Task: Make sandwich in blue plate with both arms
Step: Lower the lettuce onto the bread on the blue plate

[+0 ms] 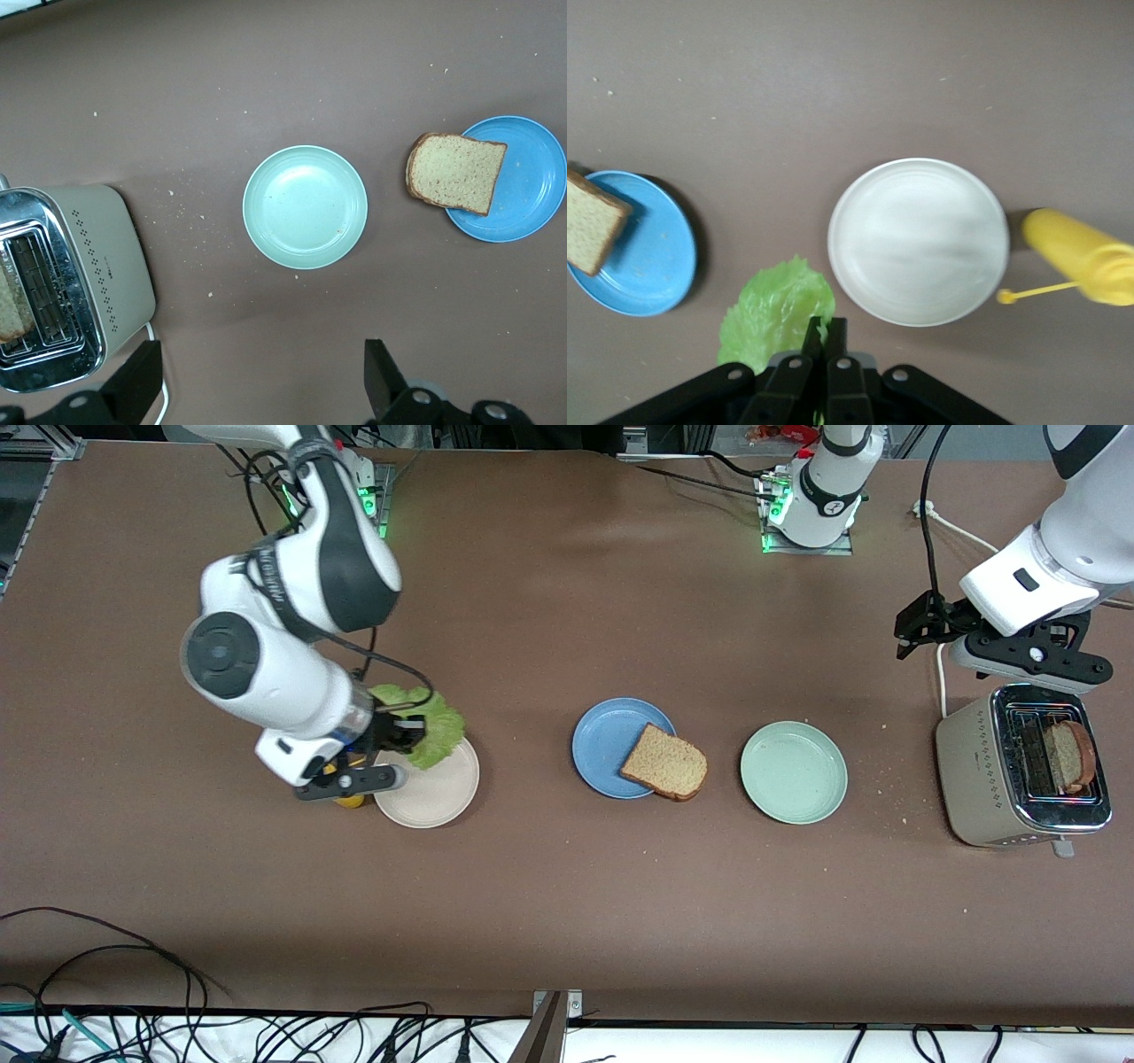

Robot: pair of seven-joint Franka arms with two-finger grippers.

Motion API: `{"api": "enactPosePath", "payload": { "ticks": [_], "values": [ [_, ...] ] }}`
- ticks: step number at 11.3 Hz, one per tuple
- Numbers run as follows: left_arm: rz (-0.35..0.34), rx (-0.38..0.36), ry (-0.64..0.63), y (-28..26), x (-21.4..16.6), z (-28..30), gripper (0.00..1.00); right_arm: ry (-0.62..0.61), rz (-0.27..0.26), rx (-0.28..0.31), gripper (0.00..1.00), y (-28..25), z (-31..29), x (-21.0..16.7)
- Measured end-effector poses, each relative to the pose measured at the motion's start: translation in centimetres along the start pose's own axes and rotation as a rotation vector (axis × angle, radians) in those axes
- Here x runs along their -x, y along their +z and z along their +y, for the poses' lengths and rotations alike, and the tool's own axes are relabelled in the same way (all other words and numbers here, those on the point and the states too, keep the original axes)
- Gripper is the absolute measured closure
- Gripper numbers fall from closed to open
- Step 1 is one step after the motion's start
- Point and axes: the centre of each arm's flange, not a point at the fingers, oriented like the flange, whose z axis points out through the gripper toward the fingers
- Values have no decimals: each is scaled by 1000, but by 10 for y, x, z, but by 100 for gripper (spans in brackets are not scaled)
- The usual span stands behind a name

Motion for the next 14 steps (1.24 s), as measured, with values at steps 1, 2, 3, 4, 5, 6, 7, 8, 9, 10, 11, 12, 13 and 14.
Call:
{"api": "enactPosePath", "payload": {
  "ticks": [1,2,3,4,5,6,7,8,9,10,11,12,13,14],
  "values": [
    [0,0,0,0,0,0,0,46,-1,-8,97,8,-24,1],
    [0,0,0,0,0,0,0,96,-1,-16,97,17,-51,2],
    [0,0,-1,0,0,-1,0,149,0,-17,97,28,-79,4],
    [0,0,-1,0,0,-1,0,196,7,-16,97,40,-108,7],
    [0,0,-2,0,0,-2,0,243,15,-20,97,54,-135,11],
    [-1,0,-5,0,0,-4,0,298,30,-43,97,66,-160,15],
    [-1,0,-7,1,1,-6,0,359,46,-79,97,79,-181,17],
    [-3,1,-9,1,1,-7,0,406,58,-110,97,90,-195,19],
    [-4,1,-10,2,0,-8,0,445,75,-134,97,101,-208,20],
    [-4,1,-10,2,0,-9,0,484,96,-155,97,113,-221,22],
    [-5,1,-11,3,0,-9,0,523,118,-172,97,125,-234,24],
    [-5,1,-12,3,0,-10,0,562,140,-193,97,136,-247,28],
    [-6,1,-13,3,0,-11,0,587,160,-213,97,143,-259,32],
    [-6,1,-15,3,1,-12,0,606,172,-230,97,147,-270,37]
  ]
}}
